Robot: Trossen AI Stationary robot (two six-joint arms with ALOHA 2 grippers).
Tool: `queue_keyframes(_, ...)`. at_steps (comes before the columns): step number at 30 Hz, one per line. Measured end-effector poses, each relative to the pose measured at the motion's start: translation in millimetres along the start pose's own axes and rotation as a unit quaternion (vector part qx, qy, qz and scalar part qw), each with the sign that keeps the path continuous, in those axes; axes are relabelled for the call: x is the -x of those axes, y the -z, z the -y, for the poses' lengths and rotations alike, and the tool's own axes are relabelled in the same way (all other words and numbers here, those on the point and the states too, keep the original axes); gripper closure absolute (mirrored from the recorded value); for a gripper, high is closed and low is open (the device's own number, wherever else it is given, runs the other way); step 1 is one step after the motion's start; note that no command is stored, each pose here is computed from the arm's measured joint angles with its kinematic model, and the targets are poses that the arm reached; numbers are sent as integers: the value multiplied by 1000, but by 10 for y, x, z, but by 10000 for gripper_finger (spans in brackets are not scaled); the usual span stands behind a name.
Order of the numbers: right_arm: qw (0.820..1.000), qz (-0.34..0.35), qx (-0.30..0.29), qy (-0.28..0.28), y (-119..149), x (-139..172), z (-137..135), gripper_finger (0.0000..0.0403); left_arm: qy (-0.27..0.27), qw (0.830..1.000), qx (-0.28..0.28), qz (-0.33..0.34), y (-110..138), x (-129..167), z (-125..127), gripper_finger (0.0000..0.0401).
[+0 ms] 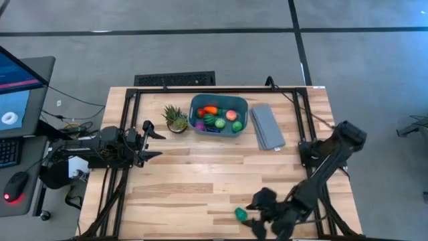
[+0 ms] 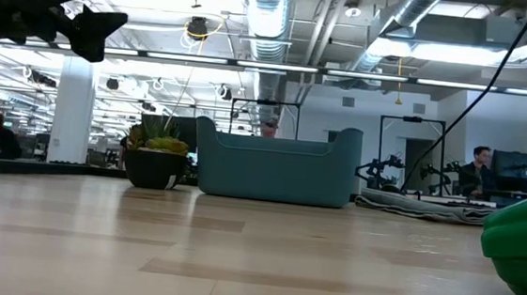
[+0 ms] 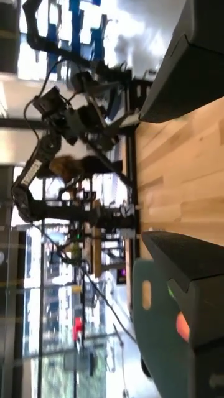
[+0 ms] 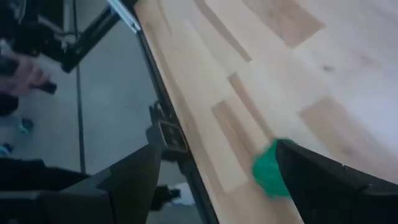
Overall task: Pick and placing Produce into tupperware
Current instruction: Put the bell pepper into the blue bin
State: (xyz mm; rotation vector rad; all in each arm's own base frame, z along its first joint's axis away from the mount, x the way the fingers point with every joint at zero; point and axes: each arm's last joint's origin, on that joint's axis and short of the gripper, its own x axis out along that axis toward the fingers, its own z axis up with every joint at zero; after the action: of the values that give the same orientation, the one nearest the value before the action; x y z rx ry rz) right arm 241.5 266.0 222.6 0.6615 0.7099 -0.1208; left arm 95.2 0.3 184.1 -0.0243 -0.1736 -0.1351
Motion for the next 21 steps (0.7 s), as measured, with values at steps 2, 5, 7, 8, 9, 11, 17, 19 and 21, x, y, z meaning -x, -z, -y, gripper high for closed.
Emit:
queue_keyframes(2,1000,-1,-13,9,22,-184,-71,67,19,1000,-5,-2,2,0,11,113)
queue_keyframes(5,999,-7,-11,32,26,-400,-195,75,36,999,-9,-13,23,1,20,113)
queue_keyframes(7,998,-16,1,57,28,-500,-265,81,37,999,-8,-18,34,1,20,113)
queue_keyframes(8,997,-27,11,72,30,-534,-297,84,37,999,-7,-21,39,2,20,113)
queue_keyframes(9,995,-38,20,90,27,-556,-316,86,42,999,-7,-23,44,2,22,113)
queue_keyframes(11,989,-61,31,132,7,-579,-335,90,52,998,-8,-29,54,3,28,113)
queue_keyframes(17,977,-77,12,200,-48,-498,-349,92,67,997,-12,-38,73,5,36,113)
queue_keyframes(19,975,-83,6,208,-42,-482,-335,92,71,997,-15,-37,72,6,38,113)
queue_keyframes(21,974,-102,-1,204,-33,-483,-338,92,70,997,-16,-37,72,6,38,113)
